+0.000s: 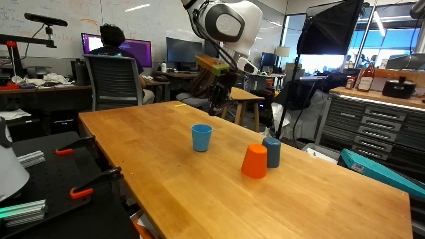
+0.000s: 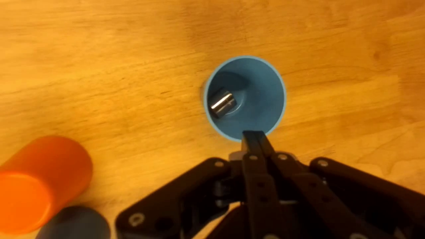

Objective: Put the silver object in the blue cup

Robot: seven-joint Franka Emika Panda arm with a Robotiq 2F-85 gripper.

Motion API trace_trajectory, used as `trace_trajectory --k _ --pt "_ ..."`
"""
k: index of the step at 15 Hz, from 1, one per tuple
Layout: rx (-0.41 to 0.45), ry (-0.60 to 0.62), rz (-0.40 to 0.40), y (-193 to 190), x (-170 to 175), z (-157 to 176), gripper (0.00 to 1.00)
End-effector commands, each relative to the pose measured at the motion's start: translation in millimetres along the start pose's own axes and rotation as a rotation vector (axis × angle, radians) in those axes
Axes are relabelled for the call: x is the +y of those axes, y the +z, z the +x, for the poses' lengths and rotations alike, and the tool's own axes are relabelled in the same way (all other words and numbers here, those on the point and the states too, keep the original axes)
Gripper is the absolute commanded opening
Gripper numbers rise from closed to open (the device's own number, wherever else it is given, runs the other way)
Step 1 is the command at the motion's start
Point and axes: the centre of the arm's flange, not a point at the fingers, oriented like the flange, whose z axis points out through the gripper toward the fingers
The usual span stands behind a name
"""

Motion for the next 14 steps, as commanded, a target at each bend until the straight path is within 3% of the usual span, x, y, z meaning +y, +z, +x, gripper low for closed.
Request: trace_trajectory --k 1,4,9,10,11,13,14 --pt "0.018 -0.064 -0.166 -48.7 12.4 -14.2 0.31" --pt "0.05 -0.091 -0.268 -73.2 31.2 -23.1 0.58" --pt "0.082 -0.1 -0.298 -93.1 41.8 -38.4 0.95" --pt "0.085 -0.089 -0.292 -95.1 41.1 -39.0 0.99" --pt "0.07 -0.087 -0.281 -85.5 42.8 -24.7 0.85" --pt "0.075 -0.087 -0.28 -88.6 42.1 -27.2 0.99" --pt "0.075 -0.087 -0.28 -88.7 41.9 -27.8 1.0"
